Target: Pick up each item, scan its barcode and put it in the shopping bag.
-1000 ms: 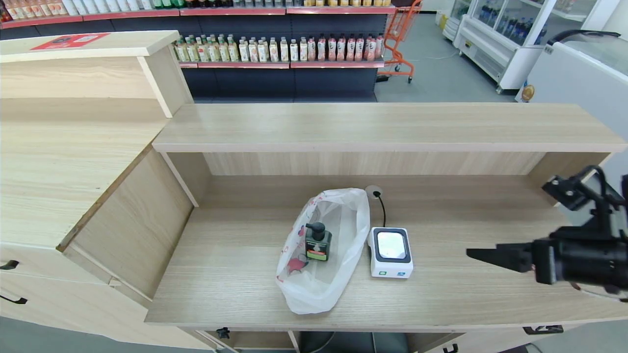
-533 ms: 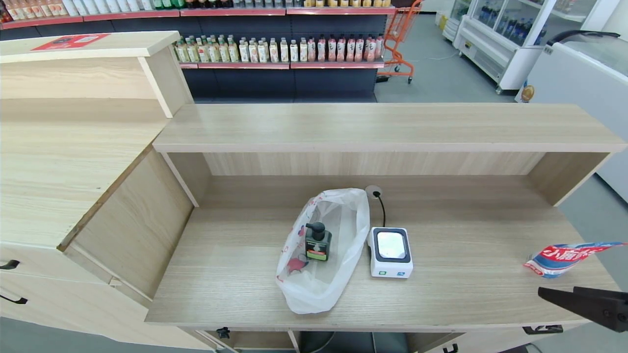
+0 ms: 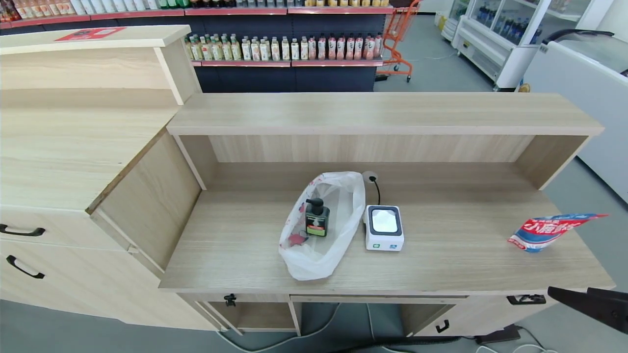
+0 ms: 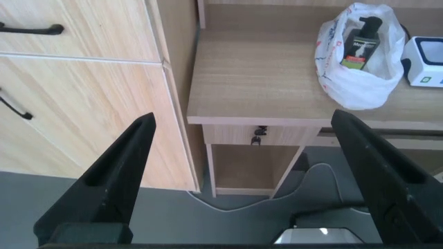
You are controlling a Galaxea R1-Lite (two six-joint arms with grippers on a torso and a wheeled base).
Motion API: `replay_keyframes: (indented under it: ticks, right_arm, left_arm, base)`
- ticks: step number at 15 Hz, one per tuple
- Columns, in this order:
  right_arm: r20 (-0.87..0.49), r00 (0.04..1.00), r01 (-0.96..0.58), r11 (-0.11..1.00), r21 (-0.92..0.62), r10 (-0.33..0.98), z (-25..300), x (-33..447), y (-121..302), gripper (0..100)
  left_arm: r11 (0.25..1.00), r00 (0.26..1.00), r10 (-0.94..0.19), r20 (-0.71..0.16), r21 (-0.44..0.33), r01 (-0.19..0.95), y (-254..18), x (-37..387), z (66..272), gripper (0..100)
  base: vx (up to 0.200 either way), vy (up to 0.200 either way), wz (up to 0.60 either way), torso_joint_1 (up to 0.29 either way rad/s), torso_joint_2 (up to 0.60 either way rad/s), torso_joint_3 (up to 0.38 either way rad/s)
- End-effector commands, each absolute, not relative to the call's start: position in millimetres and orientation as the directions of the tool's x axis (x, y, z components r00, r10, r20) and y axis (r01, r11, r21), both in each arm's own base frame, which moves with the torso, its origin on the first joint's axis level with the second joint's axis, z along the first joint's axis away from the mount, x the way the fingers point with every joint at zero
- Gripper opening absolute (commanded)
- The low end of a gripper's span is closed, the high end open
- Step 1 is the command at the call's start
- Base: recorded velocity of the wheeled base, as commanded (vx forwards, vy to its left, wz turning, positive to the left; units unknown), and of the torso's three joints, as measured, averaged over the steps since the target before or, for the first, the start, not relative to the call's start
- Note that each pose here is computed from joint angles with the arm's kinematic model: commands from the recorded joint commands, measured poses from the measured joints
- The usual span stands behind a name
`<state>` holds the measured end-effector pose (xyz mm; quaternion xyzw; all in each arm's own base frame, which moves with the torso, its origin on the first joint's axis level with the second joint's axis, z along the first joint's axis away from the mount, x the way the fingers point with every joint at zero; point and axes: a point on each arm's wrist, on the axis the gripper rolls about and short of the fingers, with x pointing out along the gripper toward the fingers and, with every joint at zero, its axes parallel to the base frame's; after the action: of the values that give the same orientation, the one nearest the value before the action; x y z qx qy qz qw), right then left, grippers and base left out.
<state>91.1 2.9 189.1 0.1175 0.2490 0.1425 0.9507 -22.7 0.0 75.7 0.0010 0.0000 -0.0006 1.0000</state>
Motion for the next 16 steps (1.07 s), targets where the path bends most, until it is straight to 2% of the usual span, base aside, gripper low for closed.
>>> replay_keyframes:
  ticks: [1, 4, 8, 16]
  right_arm:
    - [-0.436, 0.848, -0.178, 0.936, 0.303, 0.302, 190.8, 92.1, -0.2, 100]
    - [-0.449, 0.873, -0.043, 0.948, 0.314, 0.188, 189.2, 92.3, -12.7, 100]
    - [-0.52, 0.845, 0.116, 0.905, 0.409, 0.126, 192.7, 92.0, -21.0, 100]
    - [-0.543, 0.837, 0.202, 0.88, 0.429, 0.072, 197.0, 102.8, -32.4, 100]
  left_arm:
    - [1.0, 1.0, -0.002, 0.0, 0.003, 0.002, 0.0, -22.7, 75.7, 100]
    - [1.0, 1.0, -0.002, 0.0, 0.003, 0.002, 0.0, -22.7, 75.7, 100]
    - [1.0, 1.0, -0.002, 0.0, 0.003, 0.002, 0.0, -22.7, 75.7, 100]
    - [1.0, 1.0, -0.002, 0.0, 0.005, 0.002, 0.0, -22.7, 75.7, 100]
  base:
    - [0.0, 0.0, 0.0, 0.0, 0.0, 0.0]
    - [0.0, -0.2, 0.0, 0.007, 0.01, 0.006]
    - [0.0, -0.2, 0.0, 0.001, 0.0, 0.004]
    - [0.0, -0.2, 0.0, 0.001, 0.0, 0.003]
